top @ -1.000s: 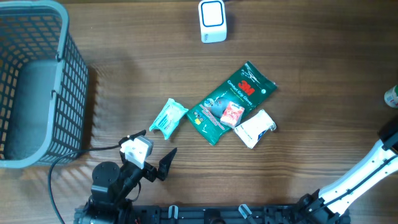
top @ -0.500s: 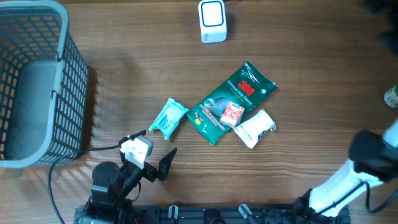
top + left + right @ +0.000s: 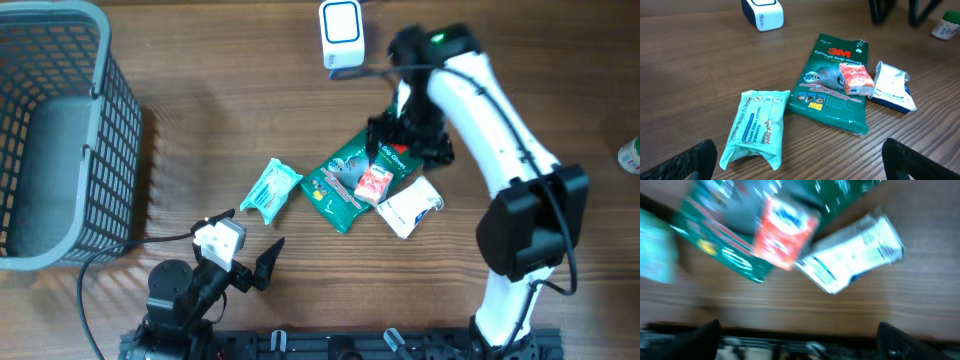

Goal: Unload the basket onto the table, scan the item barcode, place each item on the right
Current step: 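Reach the right gripper to the Kleenex pack and grasp it, then lift the Kleenex pack and hold its barcode under the scanner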

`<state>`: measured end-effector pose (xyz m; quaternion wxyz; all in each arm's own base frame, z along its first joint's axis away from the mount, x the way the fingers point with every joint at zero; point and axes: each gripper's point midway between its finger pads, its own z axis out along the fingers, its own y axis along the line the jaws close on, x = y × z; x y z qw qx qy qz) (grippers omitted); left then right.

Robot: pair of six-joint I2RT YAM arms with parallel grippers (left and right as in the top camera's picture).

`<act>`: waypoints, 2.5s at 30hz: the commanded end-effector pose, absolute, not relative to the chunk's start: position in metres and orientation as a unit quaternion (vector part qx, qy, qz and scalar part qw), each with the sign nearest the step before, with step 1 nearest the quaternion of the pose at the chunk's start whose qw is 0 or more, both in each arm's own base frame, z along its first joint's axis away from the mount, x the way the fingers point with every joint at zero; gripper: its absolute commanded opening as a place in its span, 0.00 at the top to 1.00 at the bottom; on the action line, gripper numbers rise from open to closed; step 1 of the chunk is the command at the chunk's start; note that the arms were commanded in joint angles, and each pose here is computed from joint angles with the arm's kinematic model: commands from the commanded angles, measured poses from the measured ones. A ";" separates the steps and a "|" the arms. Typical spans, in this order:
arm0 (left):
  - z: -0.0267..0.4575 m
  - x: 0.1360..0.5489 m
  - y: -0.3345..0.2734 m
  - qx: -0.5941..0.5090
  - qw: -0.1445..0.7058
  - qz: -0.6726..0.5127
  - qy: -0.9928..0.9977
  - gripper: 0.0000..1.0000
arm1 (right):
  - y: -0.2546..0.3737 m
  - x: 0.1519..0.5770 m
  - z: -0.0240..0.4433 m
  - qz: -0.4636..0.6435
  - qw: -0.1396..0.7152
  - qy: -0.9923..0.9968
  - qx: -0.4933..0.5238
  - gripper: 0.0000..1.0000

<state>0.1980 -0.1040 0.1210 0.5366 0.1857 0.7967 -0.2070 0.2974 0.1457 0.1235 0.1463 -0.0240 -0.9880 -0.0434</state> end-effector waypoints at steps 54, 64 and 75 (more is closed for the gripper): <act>0.122 0.198 -0.103 0.185 0.539 -0.206 0.795 0.00 | 0.181 0.286 0.028 0.051 -0.123 -0.949 0.286 0.19; 0.122 0.198 -0.103 0.185 0.539 -0.206 0.795 0.00 | 0.161 0.287 -0.001 0.117 -0.091 -0.946 0.288 0.41; 0.122 0.198 -0.103 0.185 0.539 -0.206 0.795 0.00 | 0.173 0.304 0.014 0.109 -0.122 -0.946 0.280 0.95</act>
